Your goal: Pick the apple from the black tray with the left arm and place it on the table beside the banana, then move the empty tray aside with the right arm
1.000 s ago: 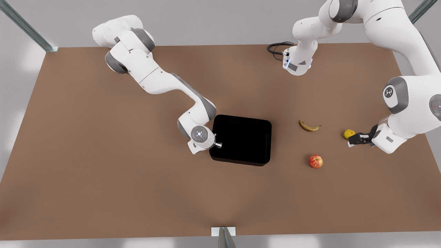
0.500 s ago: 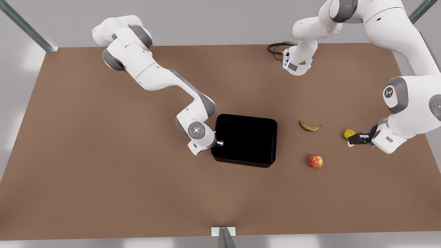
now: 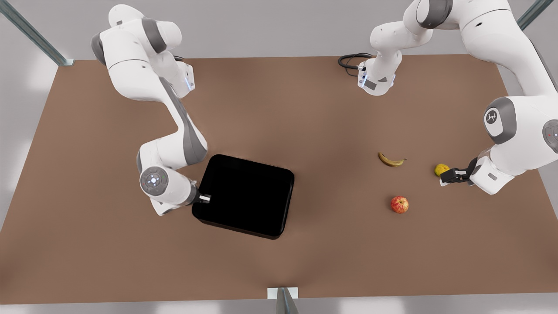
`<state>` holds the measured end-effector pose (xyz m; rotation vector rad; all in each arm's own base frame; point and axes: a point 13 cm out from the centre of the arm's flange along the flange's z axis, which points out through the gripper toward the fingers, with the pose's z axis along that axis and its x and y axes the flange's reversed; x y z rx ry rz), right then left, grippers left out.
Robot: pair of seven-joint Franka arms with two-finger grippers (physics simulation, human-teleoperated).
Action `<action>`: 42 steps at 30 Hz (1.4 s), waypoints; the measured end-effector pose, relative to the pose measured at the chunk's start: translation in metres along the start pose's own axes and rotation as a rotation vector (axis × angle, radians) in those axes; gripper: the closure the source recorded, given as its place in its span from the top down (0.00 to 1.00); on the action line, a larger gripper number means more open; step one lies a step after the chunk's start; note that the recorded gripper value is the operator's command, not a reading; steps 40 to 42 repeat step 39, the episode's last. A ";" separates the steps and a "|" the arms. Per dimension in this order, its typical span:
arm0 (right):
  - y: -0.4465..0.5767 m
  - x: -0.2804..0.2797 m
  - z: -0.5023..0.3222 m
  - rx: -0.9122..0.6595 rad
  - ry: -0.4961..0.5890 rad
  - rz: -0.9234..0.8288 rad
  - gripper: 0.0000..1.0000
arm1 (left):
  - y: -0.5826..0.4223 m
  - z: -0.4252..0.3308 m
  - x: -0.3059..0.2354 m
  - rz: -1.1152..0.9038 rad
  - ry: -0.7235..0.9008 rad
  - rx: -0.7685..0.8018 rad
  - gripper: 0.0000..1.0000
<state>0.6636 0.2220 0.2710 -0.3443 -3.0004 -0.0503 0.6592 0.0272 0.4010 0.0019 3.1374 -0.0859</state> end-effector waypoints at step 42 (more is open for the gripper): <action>-0.159 -0.072 -0.131 0.202 -0.168 -0.769 1.00 | -0.029 0.030 0.003 0.097 -0.045 -0.016 1.00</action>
